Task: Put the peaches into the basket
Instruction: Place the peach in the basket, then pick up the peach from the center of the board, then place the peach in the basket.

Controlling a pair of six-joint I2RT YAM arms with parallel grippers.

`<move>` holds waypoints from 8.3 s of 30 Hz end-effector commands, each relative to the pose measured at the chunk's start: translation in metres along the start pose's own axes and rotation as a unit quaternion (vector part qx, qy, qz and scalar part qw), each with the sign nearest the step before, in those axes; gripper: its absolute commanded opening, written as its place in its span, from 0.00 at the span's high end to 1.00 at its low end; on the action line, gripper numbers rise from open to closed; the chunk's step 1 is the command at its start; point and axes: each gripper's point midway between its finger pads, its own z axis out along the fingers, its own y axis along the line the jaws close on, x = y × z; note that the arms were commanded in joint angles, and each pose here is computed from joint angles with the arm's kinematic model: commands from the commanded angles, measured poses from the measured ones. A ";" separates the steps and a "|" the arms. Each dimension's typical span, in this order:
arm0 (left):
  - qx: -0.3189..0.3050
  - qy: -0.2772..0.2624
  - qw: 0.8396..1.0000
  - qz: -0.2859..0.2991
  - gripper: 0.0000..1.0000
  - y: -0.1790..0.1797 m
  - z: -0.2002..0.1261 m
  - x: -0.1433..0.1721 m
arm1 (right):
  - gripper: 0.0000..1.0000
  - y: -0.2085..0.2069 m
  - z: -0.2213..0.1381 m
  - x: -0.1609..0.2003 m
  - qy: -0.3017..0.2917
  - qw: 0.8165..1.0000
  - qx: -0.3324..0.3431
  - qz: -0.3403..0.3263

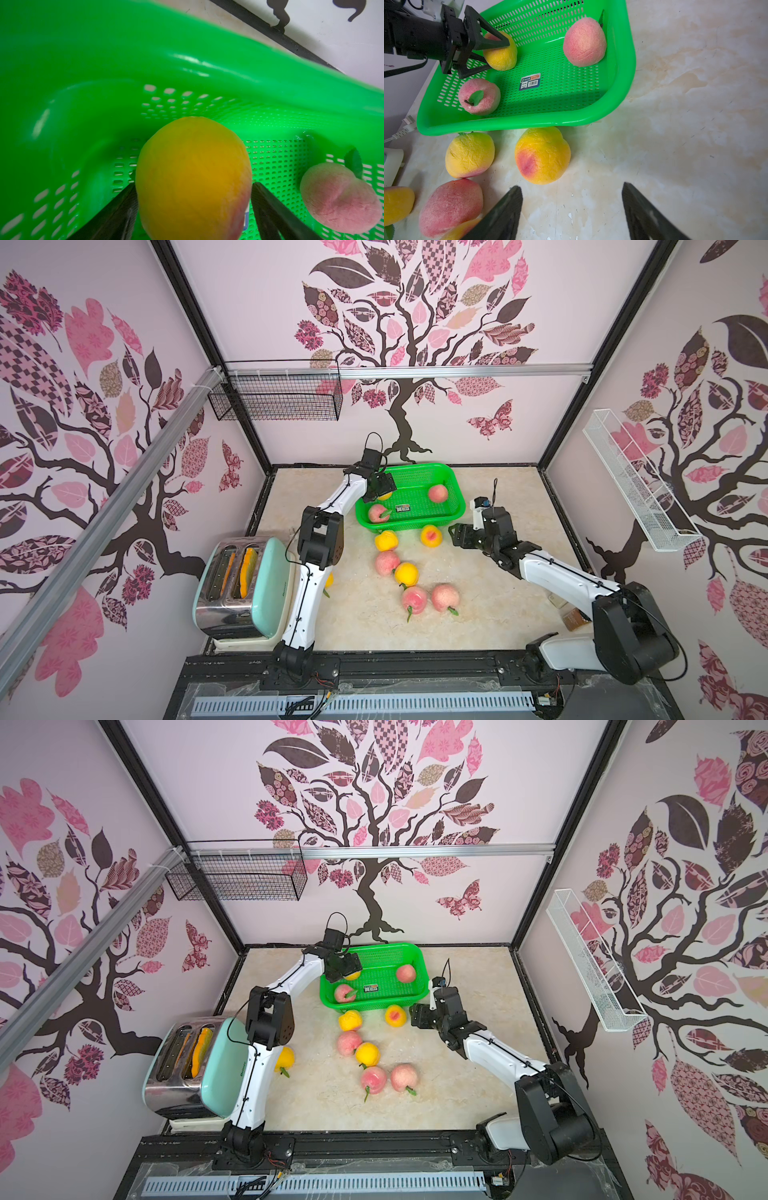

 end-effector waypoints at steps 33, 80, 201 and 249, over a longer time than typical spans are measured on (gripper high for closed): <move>0.028 -0.086 0.995 0.034 0.12 -0.035 -0.096 -0.030 | 0.22 0.004 0.003 -0.004 -0.001 1.000 -0.002 0.001; -0.170 -0.008 0.985 -0.026 0.12 0.165 -0.238 0.148 | 0.22 0.002 0.011 0.003 0.012 1.000 -0.001 0.003; 0.014 -0.085 0.993 -0.079 0.43 0.106 -0.277 0.084 | 0.22 0.006 0.010 0.003 0.013 1.000 -0.005 0.000; 0.147 -0.033 0.988 0.031 0.40 -0.077 -0.121 -0.006 | 0.22 0.005 0.007 0.001 0.009 1.000 -0.002 -0.002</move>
